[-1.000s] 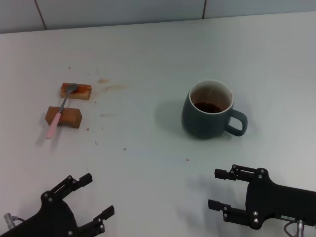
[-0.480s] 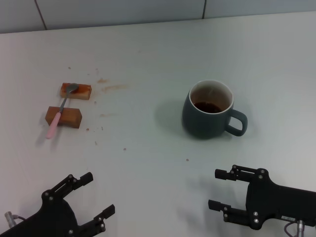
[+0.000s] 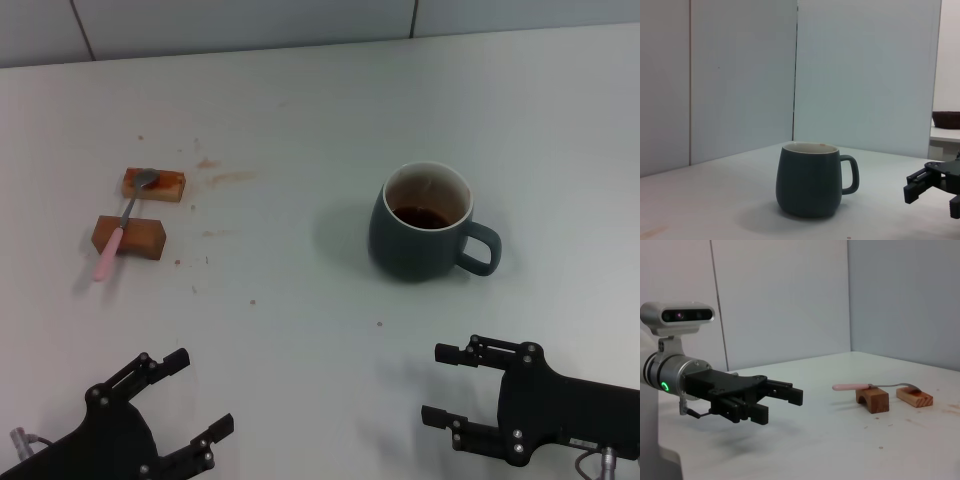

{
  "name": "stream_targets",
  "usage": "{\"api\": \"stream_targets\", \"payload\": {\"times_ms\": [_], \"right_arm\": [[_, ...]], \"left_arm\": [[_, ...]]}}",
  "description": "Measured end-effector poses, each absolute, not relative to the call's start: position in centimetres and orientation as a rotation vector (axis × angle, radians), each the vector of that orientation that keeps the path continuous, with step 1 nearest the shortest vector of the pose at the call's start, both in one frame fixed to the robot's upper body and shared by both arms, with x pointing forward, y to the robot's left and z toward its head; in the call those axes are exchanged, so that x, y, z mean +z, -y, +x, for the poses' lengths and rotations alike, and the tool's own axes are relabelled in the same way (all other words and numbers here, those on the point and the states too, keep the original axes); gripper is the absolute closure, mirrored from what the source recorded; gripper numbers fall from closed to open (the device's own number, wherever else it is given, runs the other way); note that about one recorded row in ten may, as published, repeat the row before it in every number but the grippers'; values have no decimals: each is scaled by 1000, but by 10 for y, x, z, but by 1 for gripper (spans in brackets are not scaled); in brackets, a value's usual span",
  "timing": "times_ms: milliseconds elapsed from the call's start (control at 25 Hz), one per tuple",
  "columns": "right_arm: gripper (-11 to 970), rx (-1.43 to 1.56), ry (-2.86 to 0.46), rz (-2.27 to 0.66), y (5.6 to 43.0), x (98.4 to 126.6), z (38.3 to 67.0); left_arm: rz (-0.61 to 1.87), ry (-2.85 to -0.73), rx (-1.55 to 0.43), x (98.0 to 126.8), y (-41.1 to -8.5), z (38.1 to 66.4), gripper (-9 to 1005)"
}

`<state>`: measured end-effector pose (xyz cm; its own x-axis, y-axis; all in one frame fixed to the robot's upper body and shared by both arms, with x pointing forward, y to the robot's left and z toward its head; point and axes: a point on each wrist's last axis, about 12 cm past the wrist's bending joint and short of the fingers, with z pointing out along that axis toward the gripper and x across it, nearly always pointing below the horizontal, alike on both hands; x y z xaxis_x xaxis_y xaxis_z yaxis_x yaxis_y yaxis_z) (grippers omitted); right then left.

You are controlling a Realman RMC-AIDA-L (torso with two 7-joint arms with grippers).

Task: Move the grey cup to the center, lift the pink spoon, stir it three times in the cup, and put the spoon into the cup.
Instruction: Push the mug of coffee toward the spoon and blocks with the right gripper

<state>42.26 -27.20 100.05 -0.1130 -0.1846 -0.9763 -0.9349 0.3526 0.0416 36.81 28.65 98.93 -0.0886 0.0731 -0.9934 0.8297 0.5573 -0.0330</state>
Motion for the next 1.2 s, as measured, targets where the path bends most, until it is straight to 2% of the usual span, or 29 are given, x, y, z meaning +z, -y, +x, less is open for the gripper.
{"api": "stream_targets", "payload": {"times_ms": [360, 640, 1040, 1200], "right_arm": [[317, 873, -1544, -1050, 271, 1000, 422], [366, 687, -1441, -894, 282, 1011, 433], [756, 234, -1322, -640, 314, 1028, 456], [910, 142, -1350, -683, 318, 1025, 466]], "left_arm": [[796, -1546, -757, 989, -286, 368, 183], [799, -1540, -755, 989, -285, 369, 186], [803, -1529, -757, 991, -284, 371, 189], [805, -1526, -757, 991, -284, 372, 191]]}}
